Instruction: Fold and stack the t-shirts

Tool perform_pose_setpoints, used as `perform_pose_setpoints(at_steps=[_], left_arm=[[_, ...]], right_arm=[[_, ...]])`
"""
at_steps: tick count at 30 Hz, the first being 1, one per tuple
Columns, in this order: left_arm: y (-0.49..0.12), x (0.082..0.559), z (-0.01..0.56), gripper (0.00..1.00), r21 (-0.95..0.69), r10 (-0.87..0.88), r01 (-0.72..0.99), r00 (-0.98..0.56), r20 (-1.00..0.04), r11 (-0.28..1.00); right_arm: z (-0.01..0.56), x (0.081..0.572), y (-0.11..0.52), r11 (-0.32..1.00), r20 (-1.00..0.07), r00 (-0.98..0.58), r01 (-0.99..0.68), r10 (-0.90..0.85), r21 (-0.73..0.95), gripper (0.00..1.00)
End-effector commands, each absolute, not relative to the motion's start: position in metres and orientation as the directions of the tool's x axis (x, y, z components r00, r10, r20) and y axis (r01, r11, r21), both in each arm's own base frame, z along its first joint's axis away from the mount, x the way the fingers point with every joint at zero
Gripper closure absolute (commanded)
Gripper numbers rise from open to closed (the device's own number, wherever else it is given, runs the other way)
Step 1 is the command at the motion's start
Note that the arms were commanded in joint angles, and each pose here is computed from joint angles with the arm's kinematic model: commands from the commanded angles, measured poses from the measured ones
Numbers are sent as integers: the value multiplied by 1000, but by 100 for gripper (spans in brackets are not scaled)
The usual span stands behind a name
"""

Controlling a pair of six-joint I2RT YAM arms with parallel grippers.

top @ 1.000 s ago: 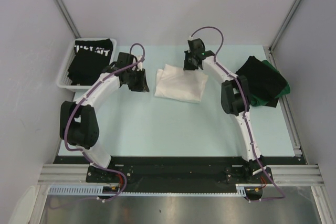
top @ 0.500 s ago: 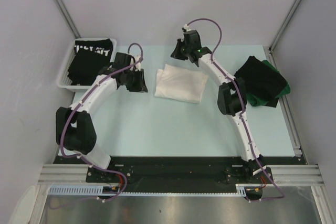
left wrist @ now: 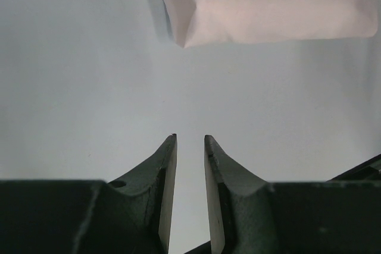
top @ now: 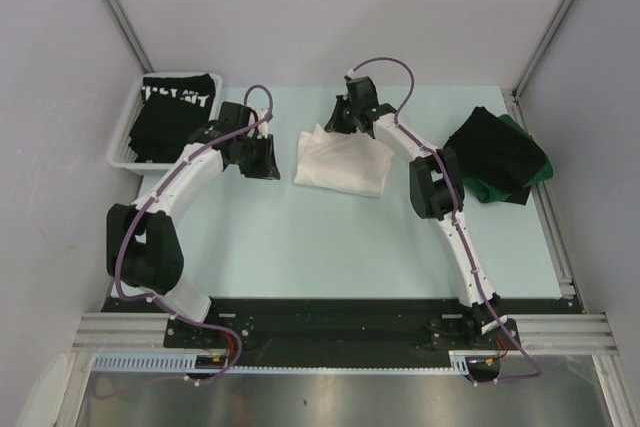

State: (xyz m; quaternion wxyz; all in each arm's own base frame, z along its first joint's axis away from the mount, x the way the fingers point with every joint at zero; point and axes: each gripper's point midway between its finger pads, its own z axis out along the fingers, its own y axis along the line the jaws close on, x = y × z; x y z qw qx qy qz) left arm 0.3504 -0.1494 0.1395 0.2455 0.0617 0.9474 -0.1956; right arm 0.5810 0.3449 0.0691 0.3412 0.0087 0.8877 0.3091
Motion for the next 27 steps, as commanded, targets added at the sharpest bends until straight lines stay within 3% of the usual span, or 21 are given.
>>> perform_pose_setpoints(at_steps=[1,13,27], left_arm=[[-148,354,148,71,-335,28,235,-852,-523,912],[-147,351,143,71,-335,33,233,-860,-509,913],[-149,348,143,71,-351,17,225,-861,-508,909]], right_arm=[[76,578,352,795,-615,-759,-229,216,562,100],[45,570,350,814,-601,-779,-225,179,535,100],[153,580,350,776,-705,-667,-305,240,552,100]])
